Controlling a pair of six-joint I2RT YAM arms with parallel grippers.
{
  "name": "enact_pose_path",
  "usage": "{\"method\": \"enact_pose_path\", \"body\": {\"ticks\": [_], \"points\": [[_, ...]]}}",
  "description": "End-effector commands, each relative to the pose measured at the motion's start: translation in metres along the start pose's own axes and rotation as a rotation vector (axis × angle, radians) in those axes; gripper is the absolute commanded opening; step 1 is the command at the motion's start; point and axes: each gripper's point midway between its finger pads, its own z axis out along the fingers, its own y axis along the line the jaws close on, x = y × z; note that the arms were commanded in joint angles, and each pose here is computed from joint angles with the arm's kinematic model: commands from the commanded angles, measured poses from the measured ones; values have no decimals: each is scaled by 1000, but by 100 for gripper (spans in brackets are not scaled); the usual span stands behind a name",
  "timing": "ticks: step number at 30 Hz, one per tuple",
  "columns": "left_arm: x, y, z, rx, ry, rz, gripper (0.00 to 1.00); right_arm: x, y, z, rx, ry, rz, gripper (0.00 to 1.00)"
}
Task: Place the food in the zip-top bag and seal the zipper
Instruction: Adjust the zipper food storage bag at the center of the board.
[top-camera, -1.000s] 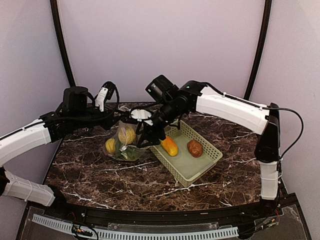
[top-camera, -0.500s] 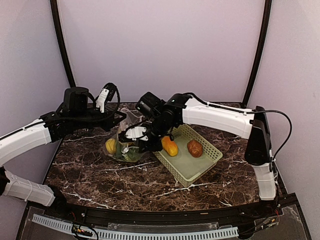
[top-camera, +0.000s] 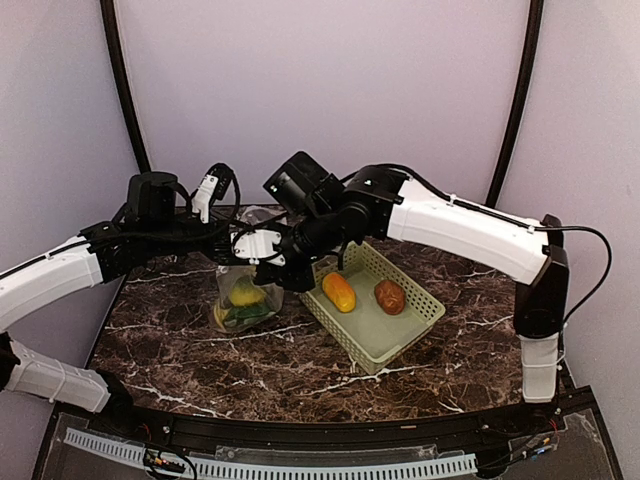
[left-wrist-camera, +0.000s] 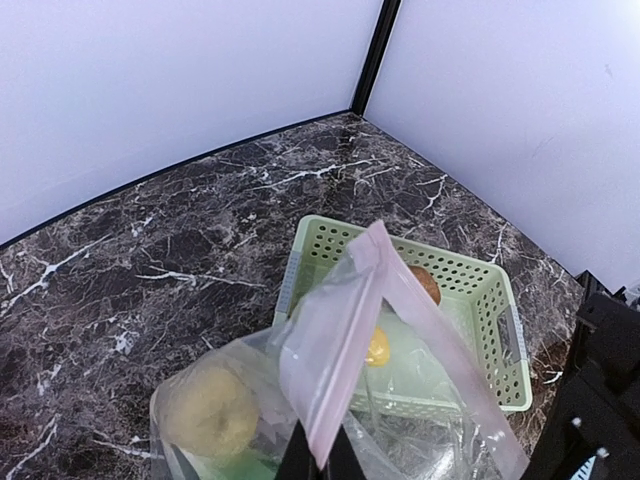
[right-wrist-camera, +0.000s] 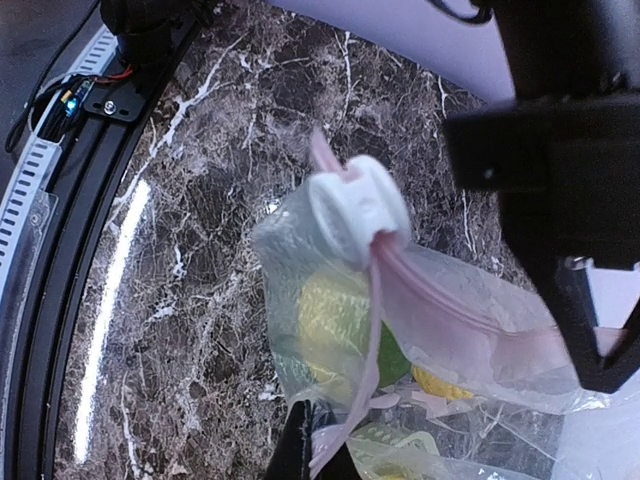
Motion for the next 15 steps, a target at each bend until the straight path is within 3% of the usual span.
{"method": "enact_pose_path", "body": {"ticks": [1, 4, 9, 13, 15], "points": [[-23, 4, -23, -53, -95, 40, 1, 15, 2, 26, -19, 58, 16, 0], [-24, 3, -27, -45, -122, 47, 1, 4, -1, 17, -12, 20, 21, 0], [-18, -3, -17, 3, -71, 29, 1, -11, -3, -4, 0, -25, 21, 3], [-16, -5, -15, 16, -61, 24, 1, -9, 5, -18, -11, -41, 30, 34], [-15, -4, -14, 11, -55, 23, 1, -4, 12, -28, -24, -45, 34, 41]]}}
